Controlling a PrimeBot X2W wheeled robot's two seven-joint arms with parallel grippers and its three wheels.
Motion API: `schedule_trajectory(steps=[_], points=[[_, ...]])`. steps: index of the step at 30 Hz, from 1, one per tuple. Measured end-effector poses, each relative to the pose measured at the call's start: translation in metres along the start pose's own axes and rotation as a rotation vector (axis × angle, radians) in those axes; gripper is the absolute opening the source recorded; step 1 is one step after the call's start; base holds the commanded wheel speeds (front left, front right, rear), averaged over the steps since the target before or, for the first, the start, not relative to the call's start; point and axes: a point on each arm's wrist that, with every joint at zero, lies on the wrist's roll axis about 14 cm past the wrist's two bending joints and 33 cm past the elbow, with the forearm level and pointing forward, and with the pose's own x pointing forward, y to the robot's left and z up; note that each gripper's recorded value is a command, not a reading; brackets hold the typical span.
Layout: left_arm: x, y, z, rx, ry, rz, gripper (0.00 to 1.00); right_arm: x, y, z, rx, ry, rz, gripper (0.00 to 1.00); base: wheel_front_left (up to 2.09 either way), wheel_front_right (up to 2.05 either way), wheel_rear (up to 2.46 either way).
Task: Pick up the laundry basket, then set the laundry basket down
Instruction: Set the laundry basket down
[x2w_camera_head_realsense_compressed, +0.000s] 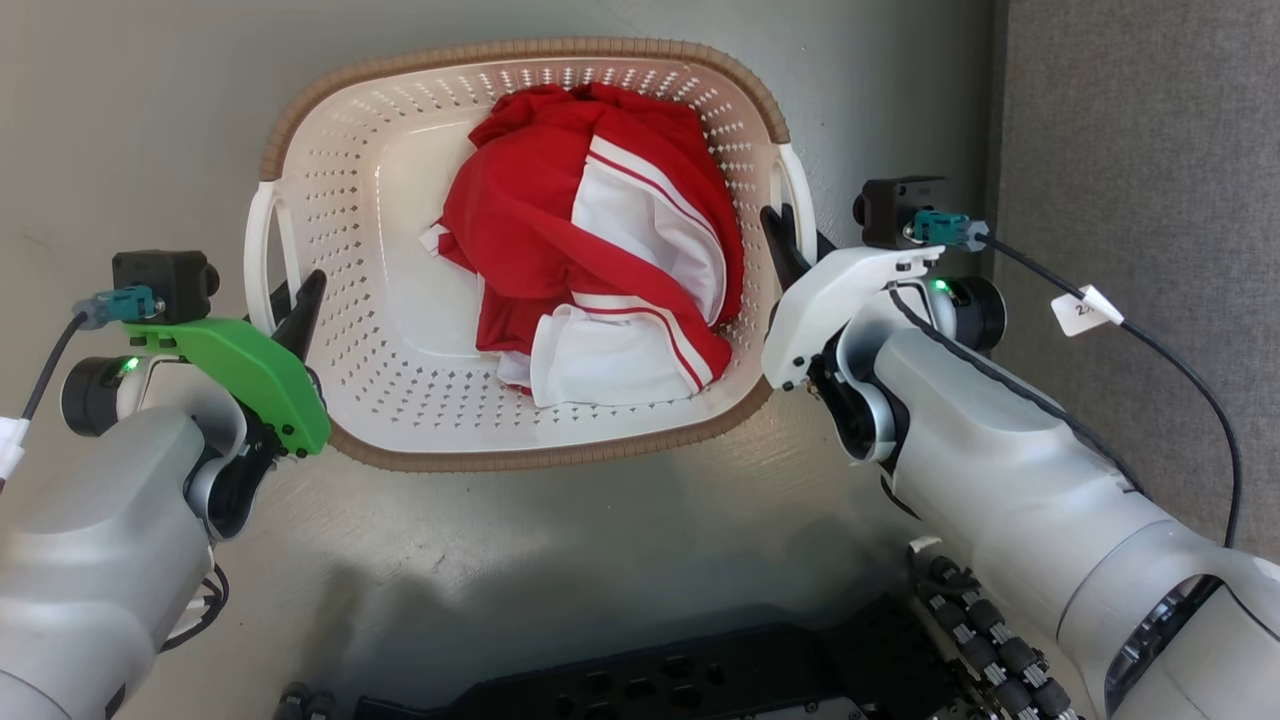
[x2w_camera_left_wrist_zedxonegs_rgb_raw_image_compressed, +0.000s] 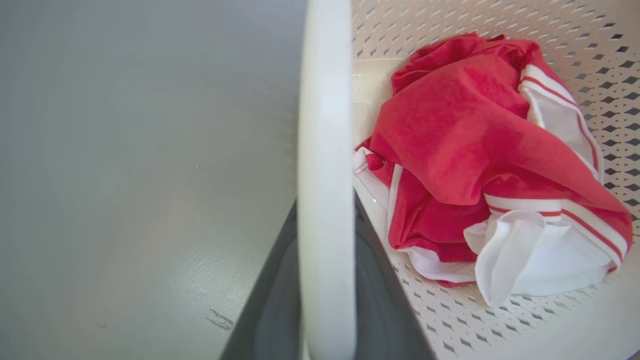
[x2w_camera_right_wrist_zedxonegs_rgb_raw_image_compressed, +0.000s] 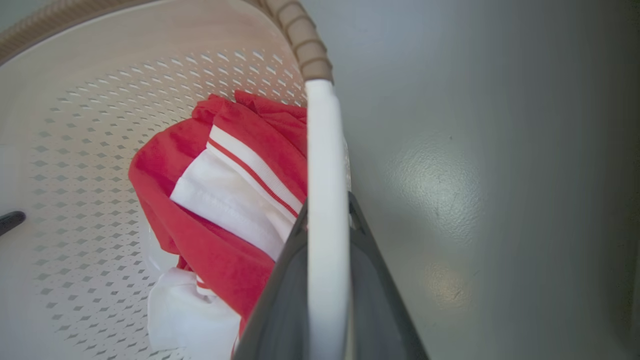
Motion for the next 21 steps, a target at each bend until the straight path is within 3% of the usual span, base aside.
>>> schedule_trajectory(steps=[11, 12, 13, 14, 15, 16, 21], points=[[0.000, 0.000, -0.001, 0.001, 0.002, -0.001, 0.00, 0.000, -0.001, -0.002, 0.009, 0.004, -0.007, 0.00, 0.00, 0.00, 0.00], [0.000, 0.000, -0.001, 0.001, 0.002, -0.001, 0.20, 0.000, -0.001, -0.002, 0.009, 0.005, -0.007, 0.05, 0.00, 0.00, 0.00], [0.000, 0.000, -0.001, 0.001, 0.000, 0.000, 0.64, 0.001, -0.001, -0.002, 0.009, 0.005, -0.007, 0.16, 0.00, 0.00, 0.00], [-0.001, 0.000, -0.002, -0.002, 0.001, -0.001, 1.00, 0.001, -0.001, -0.002, 0.009, 0.005, -0.007, 0.35, 0.00, 0.00, 0.00], [-0.001, 0.000, -0.002, 0.000, 0.003, -0.004, 1.00, 0.001, -0.002, -0.002, 0.010, 0.005, -0.010, 0.75, 0.00, 0.00, 0.00], [-0.001, -0.001, -0.004, 0.003, 0.008, -0.006, 1.00, 0.000, -0.004, -0.002, 0.010, 0.004, -0.014, 1.00, 0.00, 0.00, 0.00], [-0.002, -0.002, -0.005, 0.010, 0.014, -0.008, 1.00, -0.001, -0.012, -0.002, 0.010, 0.007, -0.036, 1.00, 0.00, 0.00, 0.00]])
